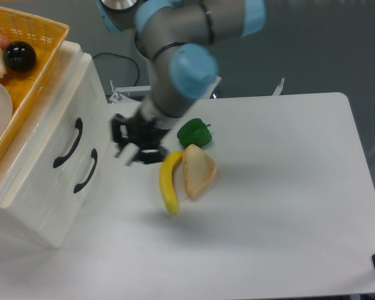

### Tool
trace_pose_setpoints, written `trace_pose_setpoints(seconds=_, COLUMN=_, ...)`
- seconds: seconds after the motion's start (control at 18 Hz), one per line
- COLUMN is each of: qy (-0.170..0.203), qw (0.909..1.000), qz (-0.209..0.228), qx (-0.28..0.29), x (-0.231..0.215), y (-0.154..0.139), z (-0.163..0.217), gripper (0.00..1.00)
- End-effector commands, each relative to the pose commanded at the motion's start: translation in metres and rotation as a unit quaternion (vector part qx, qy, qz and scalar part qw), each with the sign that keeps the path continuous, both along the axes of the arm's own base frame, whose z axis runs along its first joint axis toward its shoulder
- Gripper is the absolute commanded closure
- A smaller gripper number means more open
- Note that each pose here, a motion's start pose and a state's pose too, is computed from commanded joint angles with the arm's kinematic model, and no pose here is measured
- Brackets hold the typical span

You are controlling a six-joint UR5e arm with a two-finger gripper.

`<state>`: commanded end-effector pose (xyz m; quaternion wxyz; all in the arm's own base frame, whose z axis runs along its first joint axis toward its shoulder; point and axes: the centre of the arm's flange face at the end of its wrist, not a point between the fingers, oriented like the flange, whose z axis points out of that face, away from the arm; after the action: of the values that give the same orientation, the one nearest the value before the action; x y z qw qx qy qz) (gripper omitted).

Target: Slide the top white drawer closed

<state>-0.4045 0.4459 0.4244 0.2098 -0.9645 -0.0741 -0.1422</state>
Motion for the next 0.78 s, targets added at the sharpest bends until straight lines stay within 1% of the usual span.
trace_pose_setpoints(seconds=0.11, qy=0.042, qw=0.9983, qz=0.04, qx=-0.003, x=-0.044, y=-0.035, z=0.01, gripper=0.47)
trace_pose_setpoints(seconds=0.17, qy=0.059, qw=0.9967, qz=0.055, qx=-0.006, x=-0.063, y=-0.051, z=0.01, gripper=0.44)
trace_pose_setpoints(seconds=0.22, qy=0.075, qw=0.9953, qz=0.061, qx=-0.009, x=-0.082, y=-0.067, z=0.006, gripper=0.44)
trace_pose_setpoints(seconds=0.33, qy=0.098, qw=0.994, qz=0.047, qx=-0.012, x=-0.107, y=-0.092, z=-0.001, gripper=0.42)
trace_pose_setpoints(seconds=0.5, qy=0.121, qw=0.9914, qz=0.027, qx=-0.043, x=-0.138, y=-0.133, z=-0.018, gripper=0.37)
trace_pose_setpoints(seconds=0.56, qy=0.126, qw=0.9904, qz=0.016, qx=-0.054, x=-0.148, y=-0.146, z=-0.026, gripper=0.33)
trace_pose_setpoints(seconds=0.61, qy=0.132, qw=0.9892, qz=0.004, qx=-0.064, x=-0.156, y=-0.157, z=-0.032, gripper=0.25)
trace_pose_setpoints(seconds=0.67, qy=0.14, qw=0.9875, qz=-0.012, qx=-0.072, x=-0.164, y=-0.165, z=-0.04, gripper=0.11)
trace_pose_setpoints(seconds=0.72, qy=0.152, qw=0.9843, qz=-0.03, qx=-0.084, x=-0.171, y=-0.173, z=-0.047, gripper=0.0)
trace_pose_setpoints(seconds=0.78, qy=0.165, qw=0.9797, qz=-0.048, qx=-0.103, x=-0.176, y=-0.179, z=-0.052, gripper=0.0)
